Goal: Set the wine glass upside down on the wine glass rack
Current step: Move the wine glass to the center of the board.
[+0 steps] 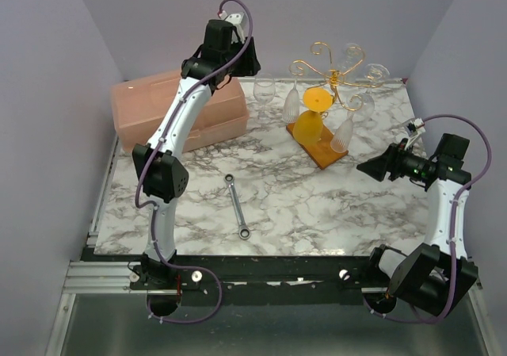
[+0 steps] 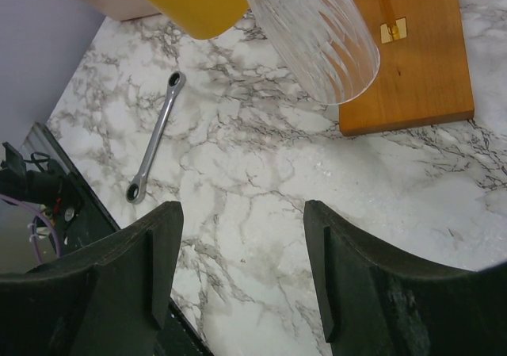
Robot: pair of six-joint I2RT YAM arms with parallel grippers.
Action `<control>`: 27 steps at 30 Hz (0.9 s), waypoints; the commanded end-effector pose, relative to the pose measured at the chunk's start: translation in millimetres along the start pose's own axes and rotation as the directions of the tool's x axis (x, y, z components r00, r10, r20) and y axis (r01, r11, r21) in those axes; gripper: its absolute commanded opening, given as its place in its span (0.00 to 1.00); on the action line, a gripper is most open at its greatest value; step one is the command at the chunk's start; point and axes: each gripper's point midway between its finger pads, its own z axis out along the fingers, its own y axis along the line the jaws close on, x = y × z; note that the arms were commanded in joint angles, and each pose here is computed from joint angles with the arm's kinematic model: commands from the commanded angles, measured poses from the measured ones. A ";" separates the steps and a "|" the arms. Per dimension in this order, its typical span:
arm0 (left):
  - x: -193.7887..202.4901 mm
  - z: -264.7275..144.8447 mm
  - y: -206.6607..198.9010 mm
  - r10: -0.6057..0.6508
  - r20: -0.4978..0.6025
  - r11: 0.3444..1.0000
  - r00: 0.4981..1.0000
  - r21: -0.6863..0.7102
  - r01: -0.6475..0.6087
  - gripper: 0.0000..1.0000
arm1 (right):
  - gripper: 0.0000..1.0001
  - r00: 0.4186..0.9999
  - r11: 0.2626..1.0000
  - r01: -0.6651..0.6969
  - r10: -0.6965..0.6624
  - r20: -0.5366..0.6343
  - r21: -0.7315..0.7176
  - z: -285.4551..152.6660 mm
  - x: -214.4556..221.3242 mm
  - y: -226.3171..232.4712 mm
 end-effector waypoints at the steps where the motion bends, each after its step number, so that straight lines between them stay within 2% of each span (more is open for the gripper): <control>1: 11.6 9.7 6.4 0.080 -0.050 0.997 0.995 -0.014 -0.081 0.52 | 0.69 1.000 1.000 0.003 -0.003 -0.002 -0.004 0.9 0.5 -3.2; 9: 21.7 36.3 7.3 0.113 -0.040 0.994 0.993 -0.011 -0.113 0.51 | 0.69 1.000 1.000 0.012 -0.012 -0.003 -0.003 0.4 1.1 -2.2; 14: 22.9 49.9 9.8 0.110 -0.026 0.993 0.994 -0.027 -0.111 0.47 | 0.69 1.000 1.000 0.014 -0.014 -0.002 -0.001 0.2 1.1 -2.0; 27: 47.4 64.3 13.7 0.086 -0.082 0.994 0.993 -0.053 -0.091 0.41 | 0.69 1.000 1.000 0.028 -0.028 0.004 -0.005 -0.9 -0.3 1.7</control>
